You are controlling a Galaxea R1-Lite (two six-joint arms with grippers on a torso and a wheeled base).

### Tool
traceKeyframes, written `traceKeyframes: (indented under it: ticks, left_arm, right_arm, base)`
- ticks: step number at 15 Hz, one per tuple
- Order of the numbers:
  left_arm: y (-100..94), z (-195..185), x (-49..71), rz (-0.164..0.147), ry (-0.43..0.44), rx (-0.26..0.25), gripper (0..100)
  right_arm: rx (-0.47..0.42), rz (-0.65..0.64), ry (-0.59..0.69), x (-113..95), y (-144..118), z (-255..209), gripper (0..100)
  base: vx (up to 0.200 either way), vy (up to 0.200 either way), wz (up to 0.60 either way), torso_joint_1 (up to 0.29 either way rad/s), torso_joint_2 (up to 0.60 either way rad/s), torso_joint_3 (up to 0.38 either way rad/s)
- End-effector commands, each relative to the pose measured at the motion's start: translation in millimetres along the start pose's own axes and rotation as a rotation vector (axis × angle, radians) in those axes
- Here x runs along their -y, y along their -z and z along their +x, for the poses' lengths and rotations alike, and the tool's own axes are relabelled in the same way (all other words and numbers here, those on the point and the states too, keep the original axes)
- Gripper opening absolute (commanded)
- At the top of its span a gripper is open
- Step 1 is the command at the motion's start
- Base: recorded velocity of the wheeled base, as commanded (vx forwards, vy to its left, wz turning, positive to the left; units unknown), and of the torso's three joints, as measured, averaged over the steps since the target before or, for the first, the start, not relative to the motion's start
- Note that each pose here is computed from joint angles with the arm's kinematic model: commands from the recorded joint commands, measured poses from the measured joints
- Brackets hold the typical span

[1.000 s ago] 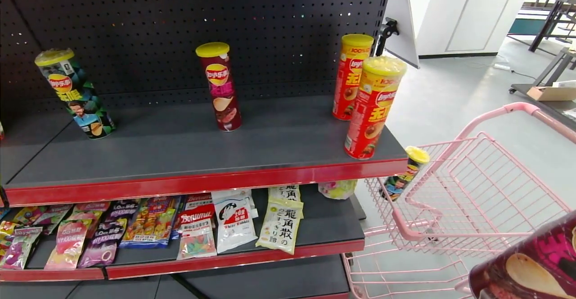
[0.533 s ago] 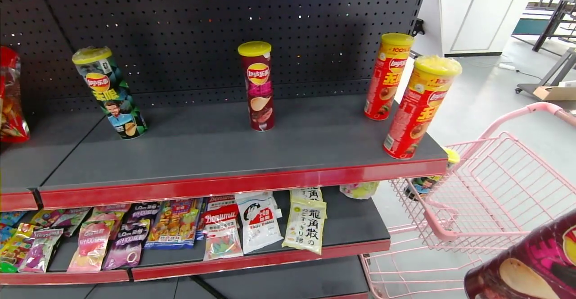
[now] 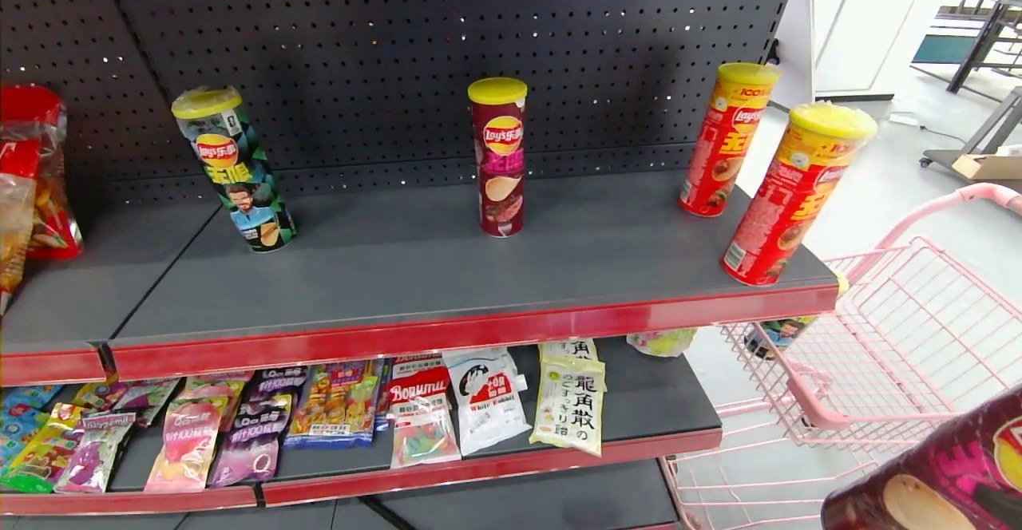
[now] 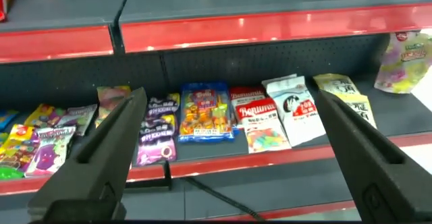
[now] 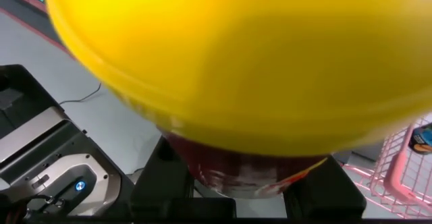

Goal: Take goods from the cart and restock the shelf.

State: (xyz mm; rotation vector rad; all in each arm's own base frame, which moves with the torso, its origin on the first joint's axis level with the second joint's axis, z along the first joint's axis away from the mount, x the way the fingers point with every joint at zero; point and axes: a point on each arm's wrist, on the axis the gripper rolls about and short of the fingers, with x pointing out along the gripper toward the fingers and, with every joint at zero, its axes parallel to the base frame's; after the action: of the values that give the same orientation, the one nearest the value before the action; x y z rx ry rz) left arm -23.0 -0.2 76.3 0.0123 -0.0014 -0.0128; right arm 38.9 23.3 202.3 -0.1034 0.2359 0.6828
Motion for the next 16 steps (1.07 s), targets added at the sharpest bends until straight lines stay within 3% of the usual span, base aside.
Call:
traceKeyframes:
  ticks: [1,7,16]
  left_arm:
    - [0.3,0.0,0.0,0.0,0.001,-0.001,100]
    - [0.3,0.0,0.0,-0.002,0.001,-0.001,100]
    - [0.2,0.2,0.0,-0.003,0.001,-0.004,100]
  right_arm:
    - [-0.004,0.001,-0.001,0.2,0.3,0.8,0]
    - [-0.014,0.003,-0.005,0.5,1.1,2.6,0]
    - [-0.015,0.004,-0.006,-0.3,5.0,1.0,0]
  base:
    - [0.2,0.0,0.0,-0.022,0.0,0.007]
    - [0.2,0.0,0.0,0.01,0.01,0.002]
    - [0.0,0.0,0.0,0.0,0.0,0.0]
